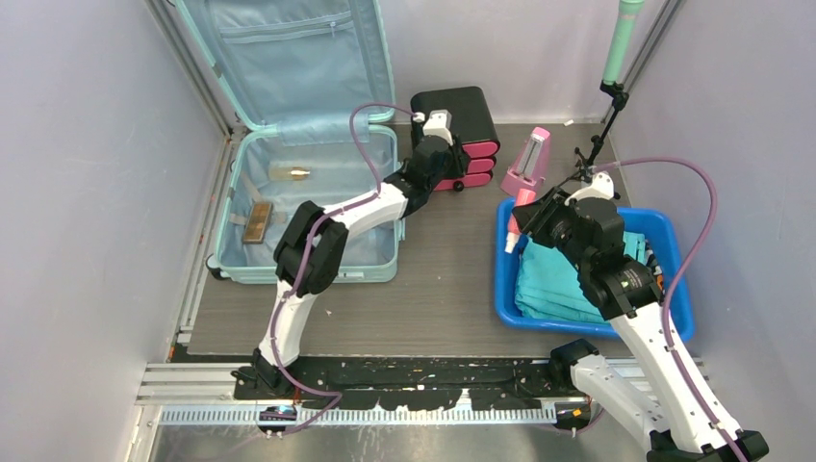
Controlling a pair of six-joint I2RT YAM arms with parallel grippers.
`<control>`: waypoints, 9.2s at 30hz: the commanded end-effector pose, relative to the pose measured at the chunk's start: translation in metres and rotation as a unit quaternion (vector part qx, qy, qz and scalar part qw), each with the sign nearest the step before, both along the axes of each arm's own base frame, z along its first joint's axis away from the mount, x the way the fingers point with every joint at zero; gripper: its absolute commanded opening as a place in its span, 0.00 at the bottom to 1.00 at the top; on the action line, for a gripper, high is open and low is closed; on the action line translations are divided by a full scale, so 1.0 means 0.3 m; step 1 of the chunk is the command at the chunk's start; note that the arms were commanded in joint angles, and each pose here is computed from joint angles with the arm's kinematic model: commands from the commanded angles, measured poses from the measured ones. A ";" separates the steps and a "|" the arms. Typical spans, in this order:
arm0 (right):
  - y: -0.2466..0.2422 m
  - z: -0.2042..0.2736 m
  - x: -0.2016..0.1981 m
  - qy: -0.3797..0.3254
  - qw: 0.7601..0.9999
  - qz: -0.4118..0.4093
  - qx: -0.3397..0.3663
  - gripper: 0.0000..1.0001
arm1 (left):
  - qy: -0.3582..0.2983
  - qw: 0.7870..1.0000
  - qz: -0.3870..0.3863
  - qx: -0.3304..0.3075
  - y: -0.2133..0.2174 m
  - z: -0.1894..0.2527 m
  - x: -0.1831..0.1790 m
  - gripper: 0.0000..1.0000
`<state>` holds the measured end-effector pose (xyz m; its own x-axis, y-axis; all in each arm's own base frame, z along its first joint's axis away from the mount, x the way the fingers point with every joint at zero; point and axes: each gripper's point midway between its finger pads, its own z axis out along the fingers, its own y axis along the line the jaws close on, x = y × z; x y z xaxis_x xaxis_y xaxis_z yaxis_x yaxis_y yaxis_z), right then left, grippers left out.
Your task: Open, take out, and arrange the luggage
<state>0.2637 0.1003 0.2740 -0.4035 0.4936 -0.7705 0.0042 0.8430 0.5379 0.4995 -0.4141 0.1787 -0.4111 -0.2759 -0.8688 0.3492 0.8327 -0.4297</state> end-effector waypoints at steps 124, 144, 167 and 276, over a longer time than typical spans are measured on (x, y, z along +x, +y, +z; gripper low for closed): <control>0.260 -0.284 0.445 0.047 0.989 0.009 -0.140 0.54 | -0.151 0.945 -0.023 0.289 0.961 0.378 -0.931 1.00; 0.287 -0.318 0.542 0.032 0.982 0.019 -0.183 0.62 | -0.153 0.946 -0.023 0.286 0.961 0.380 -0.932 1.00; 0.328 -0.175 0.741 -0.062 0.976 -0.014 -0.208 0.57 | -0.152 0.945 -0.024 0.287 0.960 0.374 -0.932 1.00; 0.305 -0.385 0.545 -0.125 0.962 0.037 -0.239 0.37 | -0.141 0.943 -0.040 0.298 0.934 0.336 -0.922 1.00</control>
<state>0.4239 0.1950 0.1188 -0.2796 -0.0004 -0.9601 -0.1669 0.9848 0.0482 0.2184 -0.1303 0.2717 -0.1706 0.3329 -0.9274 0.4584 0.8600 0.2243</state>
